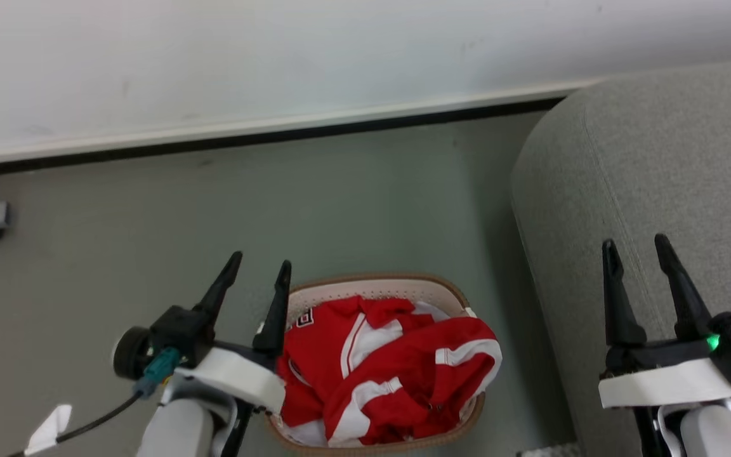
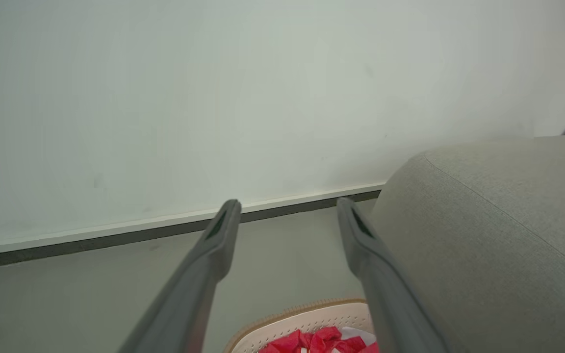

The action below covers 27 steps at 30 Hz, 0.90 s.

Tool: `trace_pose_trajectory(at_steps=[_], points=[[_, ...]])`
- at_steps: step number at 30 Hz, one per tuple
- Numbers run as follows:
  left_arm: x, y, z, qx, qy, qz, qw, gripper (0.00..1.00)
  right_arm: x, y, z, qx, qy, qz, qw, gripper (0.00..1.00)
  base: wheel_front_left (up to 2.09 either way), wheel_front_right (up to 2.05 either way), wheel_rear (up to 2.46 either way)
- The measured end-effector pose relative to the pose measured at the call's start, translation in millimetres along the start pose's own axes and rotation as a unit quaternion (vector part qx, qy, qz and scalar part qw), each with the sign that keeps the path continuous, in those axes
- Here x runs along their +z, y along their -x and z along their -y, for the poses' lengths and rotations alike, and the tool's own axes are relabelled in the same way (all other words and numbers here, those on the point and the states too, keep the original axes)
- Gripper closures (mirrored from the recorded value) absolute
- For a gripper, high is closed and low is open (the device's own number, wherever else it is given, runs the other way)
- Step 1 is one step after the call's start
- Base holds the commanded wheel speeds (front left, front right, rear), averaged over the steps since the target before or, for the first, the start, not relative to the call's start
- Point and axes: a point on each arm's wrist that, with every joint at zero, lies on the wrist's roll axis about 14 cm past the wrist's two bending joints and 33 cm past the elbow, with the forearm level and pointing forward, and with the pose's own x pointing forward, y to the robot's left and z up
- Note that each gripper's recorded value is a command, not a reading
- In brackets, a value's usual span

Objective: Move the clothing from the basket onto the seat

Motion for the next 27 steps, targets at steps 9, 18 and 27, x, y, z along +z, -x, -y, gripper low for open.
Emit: trace_pose_trajectory(at_steps=[9, 18, 27], points=[[-76.6, -54.9, 56.2, -0.134, -0.017, -0.075, 0.988, 0.00, -11.1, -44.3, 16.7, -0.010, -0.005, 0.009, 1.000, 0.00, 0.00, 0.00, 0.00], [-172.9, -70.7, 94.5, -0.237, -0.036, -0.182, 0.954, 0.00, -38.4, -71.4, 34.8, -0.021, -0.008, -0.004, 1.000, 0.00, 0.00, 0.00, 0.00], [-267.3, -57.9, 104.8, -0.290, -0.069, -0.314, 0.901, 0.00, -64.3, -81.3, 57.3, -0.040, -0.004, -0.023, 0.999, 0.00, 0.00, 0.00, 0.00]])
